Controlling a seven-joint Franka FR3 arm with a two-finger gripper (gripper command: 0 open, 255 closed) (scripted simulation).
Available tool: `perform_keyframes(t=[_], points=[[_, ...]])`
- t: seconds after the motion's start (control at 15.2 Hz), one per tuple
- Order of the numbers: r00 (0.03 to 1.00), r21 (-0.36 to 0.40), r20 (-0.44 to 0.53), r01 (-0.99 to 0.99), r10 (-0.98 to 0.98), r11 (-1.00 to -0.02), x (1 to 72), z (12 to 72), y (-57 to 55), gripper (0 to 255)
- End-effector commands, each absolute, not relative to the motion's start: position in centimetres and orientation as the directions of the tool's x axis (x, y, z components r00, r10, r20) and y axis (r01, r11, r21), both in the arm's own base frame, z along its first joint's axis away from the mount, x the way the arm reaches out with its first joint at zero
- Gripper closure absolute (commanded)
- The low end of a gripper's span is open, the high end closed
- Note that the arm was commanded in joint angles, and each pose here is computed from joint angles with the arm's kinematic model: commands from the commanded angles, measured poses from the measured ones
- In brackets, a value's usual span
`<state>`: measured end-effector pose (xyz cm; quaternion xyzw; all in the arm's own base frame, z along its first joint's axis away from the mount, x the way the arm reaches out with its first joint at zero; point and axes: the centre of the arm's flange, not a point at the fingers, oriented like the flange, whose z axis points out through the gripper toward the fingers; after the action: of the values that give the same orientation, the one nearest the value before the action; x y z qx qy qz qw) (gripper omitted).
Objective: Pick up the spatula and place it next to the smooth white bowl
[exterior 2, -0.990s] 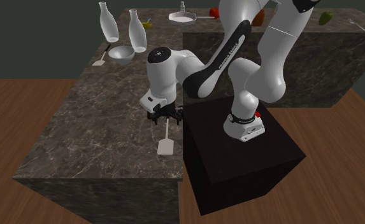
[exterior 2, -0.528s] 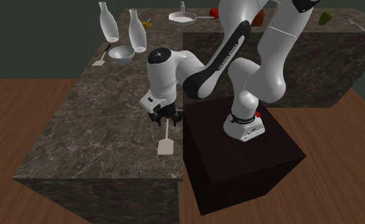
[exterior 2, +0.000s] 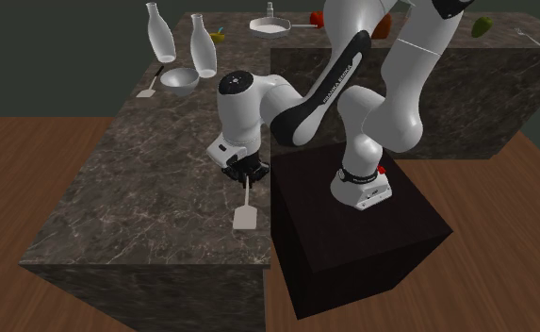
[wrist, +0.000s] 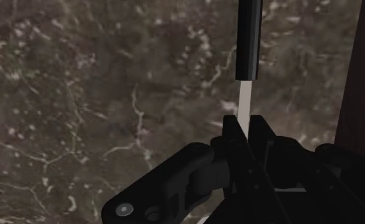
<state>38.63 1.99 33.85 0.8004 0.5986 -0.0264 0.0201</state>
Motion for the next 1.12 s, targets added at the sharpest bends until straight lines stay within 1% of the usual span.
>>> perform_keyframes(t=[0.0, 1.06], points=[[0.282, 0.001, -0.066, 0.959, 0.957, -0.283, 38.6, 33.8, 2.0, 255], [0.282, 0.001, -0.066, 0.959, 0.957, -0.283, 38.6, 42.3, 2.0, 255]])
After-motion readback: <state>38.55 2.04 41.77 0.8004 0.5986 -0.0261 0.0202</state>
